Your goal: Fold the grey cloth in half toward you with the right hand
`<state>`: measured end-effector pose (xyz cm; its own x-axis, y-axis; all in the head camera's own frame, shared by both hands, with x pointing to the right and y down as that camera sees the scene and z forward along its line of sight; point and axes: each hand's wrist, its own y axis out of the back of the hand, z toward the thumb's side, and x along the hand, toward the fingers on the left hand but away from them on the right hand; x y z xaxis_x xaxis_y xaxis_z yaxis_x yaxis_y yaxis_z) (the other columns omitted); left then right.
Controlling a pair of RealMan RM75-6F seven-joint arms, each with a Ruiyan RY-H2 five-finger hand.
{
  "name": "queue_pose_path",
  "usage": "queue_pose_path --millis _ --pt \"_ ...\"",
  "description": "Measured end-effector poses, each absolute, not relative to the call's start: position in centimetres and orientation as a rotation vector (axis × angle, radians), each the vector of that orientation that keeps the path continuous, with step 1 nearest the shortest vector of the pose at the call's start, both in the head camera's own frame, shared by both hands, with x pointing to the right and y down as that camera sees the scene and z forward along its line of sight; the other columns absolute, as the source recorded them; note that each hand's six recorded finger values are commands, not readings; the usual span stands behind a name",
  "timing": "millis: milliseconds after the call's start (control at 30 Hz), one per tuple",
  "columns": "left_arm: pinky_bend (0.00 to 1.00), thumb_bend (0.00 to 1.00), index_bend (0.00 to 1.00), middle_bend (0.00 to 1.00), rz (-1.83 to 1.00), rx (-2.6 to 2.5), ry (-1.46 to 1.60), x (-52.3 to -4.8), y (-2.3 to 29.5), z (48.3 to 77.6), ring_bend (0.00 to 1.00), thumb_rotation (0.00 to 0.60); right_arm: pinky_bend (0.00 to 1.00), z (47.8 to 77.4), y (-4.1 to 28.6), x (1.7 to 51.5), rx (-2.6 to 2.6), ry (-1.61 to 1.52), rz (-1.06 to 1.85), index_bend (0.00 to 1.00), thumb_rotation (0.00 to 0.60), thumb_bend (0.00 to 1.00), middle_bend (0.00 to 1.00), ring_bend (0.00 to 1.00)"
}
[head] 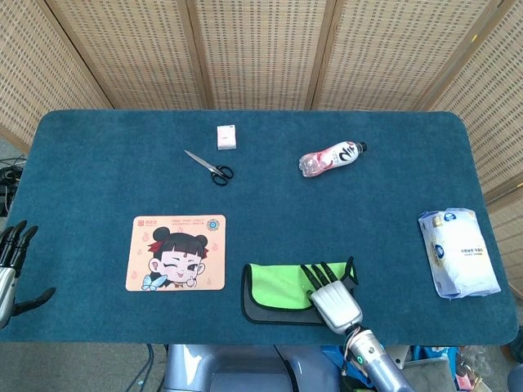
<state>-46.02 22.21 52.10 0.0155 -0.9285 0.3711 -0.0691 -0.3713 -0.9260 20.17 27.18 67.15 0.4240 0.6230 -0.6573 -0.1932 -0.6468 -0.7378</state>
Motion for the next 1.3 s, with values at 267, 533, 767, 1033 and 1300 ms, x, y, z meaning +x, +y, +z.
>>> queue_pose_path --millis 267,533,767,1033,1300 --pt "0.0 0.15 0.0 0.0 -1.449 -1.542 1.055 -46.0 22.3 52.1 0.0 0.6 0.0 66.9 27.9 20.7 -1.897 -0.328 1.293 0.6 0.6 0.54 0.0 0.0" --pt "0.0 0.15 0.0 0.0 -1.45 -1.541 1.054 -46.0 22.3 52.1 0.0 0.6 0.0 66.5 28.7 20.9 -1.907 -0.302 1.269 0.6 0.6 0.54 0.0 0.0" --pt "0.0 0.15 0.0 0.0 -1.45 -1.541 1.054 -46.0 22.3 52.1 0.0 0.6 0.0 66.6 29.1 21.2 -1.906 -0.283 1.265 0.58 0.6 0.54 0.0 0.0" --pt "0.0 0.15 0.0 0.0 -1.451 -1.54 1.057 -46.0 22.3 52.1 0.0 0.6 0.0 66.7 29.2 21.5 -1.911 -0.256 1.269 0.0 0.6 0.37 0.0 0.0" --pt "0.0 0.15 0.0 0.0 -1.447 -1.538 1.062 -46.1 22.2 52.0 0.0 0.6 0.0 65.0 28.6 20.6 -1.943 -0.318 1.187 0.0 0.6 0.34 0.0 0.0"
